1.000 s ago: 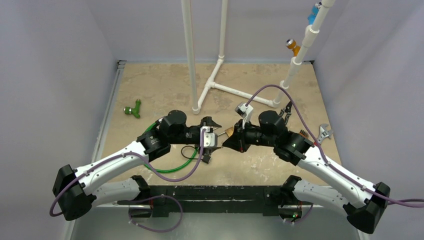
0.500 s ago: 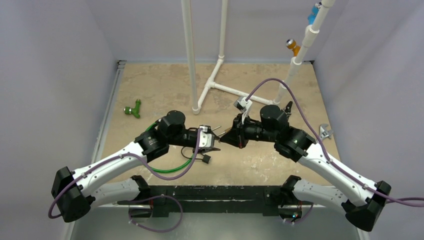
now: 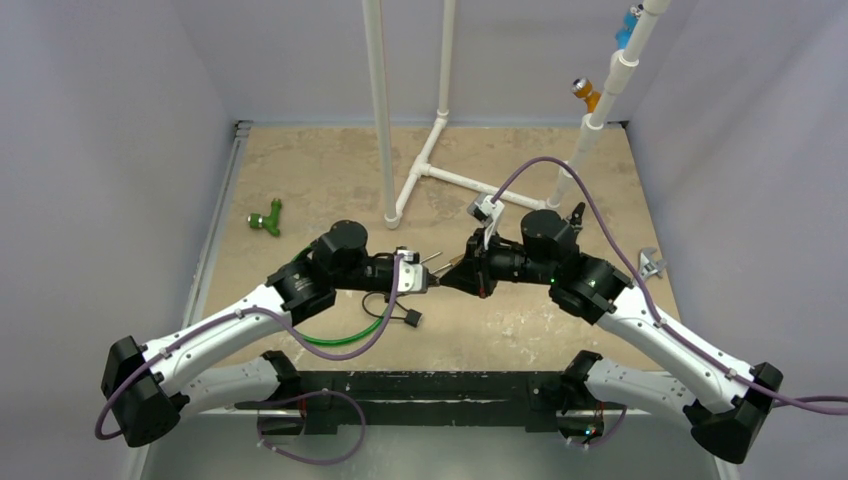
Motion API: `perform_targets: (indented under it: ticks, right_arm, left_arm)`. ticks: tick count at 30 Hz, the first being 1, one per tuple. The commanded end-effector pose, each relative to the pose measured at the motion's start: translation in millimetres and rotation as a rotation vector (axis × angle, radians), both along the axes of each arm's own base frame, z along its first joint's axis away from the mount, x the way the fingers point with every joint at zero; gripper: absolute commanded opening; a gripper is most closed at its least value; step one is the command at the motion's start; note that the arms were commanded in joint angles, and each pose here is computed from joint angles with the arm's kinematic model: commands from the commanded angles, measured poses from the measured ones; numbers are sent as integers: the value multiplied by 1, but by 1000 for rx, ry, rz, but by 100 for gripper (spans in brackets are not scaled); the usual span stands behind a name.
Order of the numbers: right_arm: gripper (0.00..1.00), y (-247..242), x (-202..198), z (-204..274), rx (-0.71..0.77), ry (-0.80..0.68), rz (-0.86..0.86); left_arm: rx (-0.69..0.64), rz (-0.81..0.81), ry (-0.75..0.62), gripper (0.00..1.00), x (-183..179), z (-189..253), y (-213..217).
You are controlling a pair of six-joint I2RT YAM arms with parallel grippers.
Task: Unlock with the key
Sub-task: Place the lock at the center of the board.
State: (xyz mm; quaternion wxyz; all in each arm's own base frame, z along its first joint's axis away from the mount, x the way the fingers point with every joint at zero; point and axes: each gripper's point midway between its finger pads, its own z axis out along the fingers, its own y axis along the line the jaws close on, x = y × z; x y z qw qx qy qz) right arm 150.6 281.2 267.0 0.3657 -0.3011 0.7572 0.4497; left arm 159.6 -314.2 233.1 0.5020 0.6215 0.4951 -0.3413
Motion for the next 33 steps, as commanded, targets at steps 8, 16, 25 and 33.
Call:
perform_targets:
  ticks: [8,16,25,33]
  right_arm:
    - [0,-11,11,13,-53,-95,-45]
    - [0,-14,14,10,-83,-103,-52]
    - [0,-9,17,15,-100,-121,-24]
    - [40,-13,20,-3,-191,-106,-23]
  left_arm:
    - [-30,-59,-29,0,-17,33,7]
    - [-27,-62,-19,0,-20,37,10]
    - [-23,-94,0,0,-28,41,11]
    - [-46,-44,47,0,-24,57,12]
